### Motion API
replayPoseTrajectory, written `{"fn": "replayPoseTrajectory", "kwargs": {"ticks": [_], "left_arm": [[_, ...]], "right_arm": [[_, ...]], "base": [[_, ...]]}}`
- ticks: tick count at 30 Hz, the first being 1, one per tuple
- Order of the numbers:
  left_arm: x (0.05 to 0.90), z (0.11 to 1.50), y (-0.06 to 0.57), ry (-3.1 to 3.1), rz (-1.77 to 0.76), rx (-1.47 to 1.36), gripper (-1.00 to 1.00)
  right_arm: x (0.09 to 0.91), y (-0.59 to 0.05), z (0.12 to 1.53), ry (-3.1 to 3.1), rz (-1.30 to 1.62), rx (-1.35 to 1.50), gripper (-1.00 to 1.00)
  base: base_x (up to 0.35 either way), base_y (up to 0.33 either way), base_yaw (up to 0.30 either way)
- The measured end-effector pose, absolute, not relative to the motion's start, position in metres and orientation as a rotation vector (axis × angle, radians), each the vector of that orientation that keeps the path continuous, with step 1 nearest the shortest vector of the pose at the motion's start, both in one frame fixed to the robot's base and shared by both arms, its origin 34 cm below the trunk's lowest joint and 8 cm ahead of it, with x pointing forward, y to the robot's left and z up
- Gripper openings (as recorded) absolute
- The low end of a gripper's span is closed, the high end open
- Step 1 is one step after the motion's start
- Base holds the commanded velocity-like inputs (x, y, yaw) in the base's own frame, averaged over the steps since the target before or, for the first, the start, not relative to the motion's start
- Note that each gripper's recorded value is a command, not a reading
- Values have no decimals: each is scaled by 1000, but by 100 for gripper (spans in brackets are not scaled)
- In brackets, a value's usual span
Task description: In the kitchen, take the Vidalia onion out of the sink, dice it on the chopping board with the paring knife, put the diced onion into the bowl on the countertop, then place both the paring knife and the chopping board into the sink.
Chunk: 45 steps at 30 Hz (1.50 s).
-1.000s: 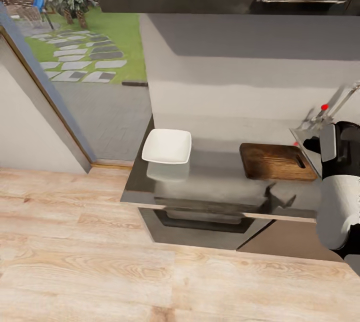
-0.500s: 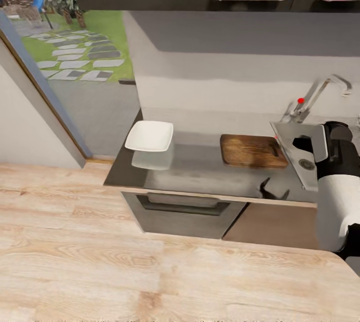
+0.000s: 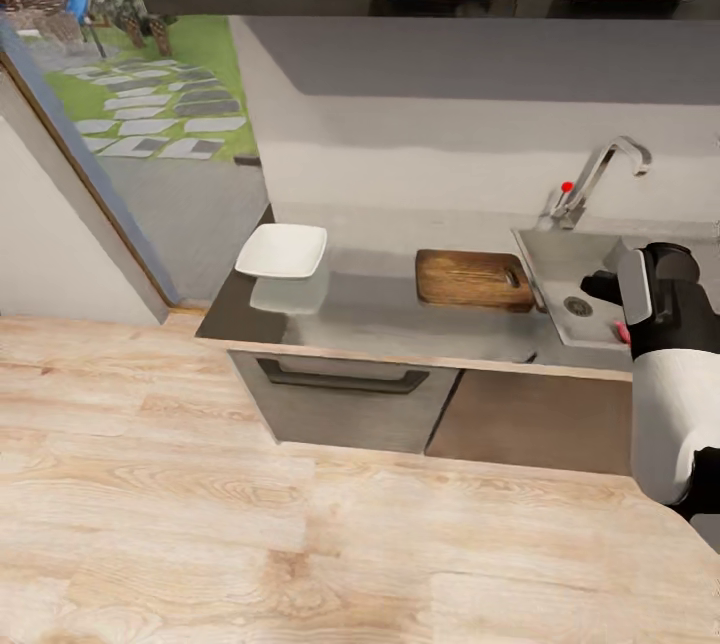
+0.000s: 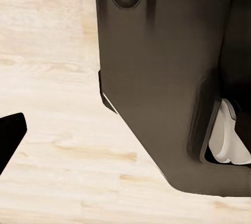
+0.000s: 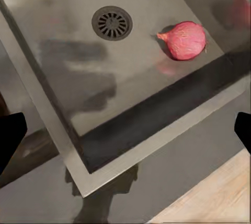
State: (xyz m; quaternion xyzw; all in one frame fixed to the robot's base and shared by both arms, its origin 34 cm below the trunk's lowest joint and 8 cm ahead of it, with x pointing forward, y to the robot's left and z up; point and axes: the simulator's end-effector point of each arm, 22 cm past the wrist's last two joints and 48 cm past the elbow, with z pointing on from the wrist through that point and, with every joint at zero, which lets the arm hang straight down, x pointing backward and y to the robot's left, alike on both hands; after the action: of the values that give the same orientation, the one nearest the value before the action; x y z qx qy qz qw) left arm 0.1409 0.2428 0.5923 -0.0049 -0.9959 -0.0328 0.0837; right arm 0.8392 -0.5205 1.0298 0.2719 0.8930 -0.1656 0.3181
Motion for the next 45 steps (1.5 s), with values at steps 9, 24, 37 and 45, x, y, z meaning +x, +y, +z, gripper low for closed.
{"fn": "replayPoseTrajectory", "kwargs": {"ticks": [9, 24, 37, 45], "left_arm": [[141, 592, 243, -2974, -98, -14, 100], [142, 592, 243, -2975, -98, -14, 100], [146, 591, 243, -2990, -96, -16, 100], [157, 590, 242, -3041, -95, -9, 100]], "right_arm": [[838, -518, 1023, 2366, -434, 715, 100], [827, -513, 989, 2455, -430, 720, 100], [798, -500, 895, 2572, -406, 740, 100], [768, -484, 808, 2579, -455, 465, 100]], "base": [[-332, -3, 0], [-333, -3, 0], [-203, -59, 0], [-8, -3, 0]]}}
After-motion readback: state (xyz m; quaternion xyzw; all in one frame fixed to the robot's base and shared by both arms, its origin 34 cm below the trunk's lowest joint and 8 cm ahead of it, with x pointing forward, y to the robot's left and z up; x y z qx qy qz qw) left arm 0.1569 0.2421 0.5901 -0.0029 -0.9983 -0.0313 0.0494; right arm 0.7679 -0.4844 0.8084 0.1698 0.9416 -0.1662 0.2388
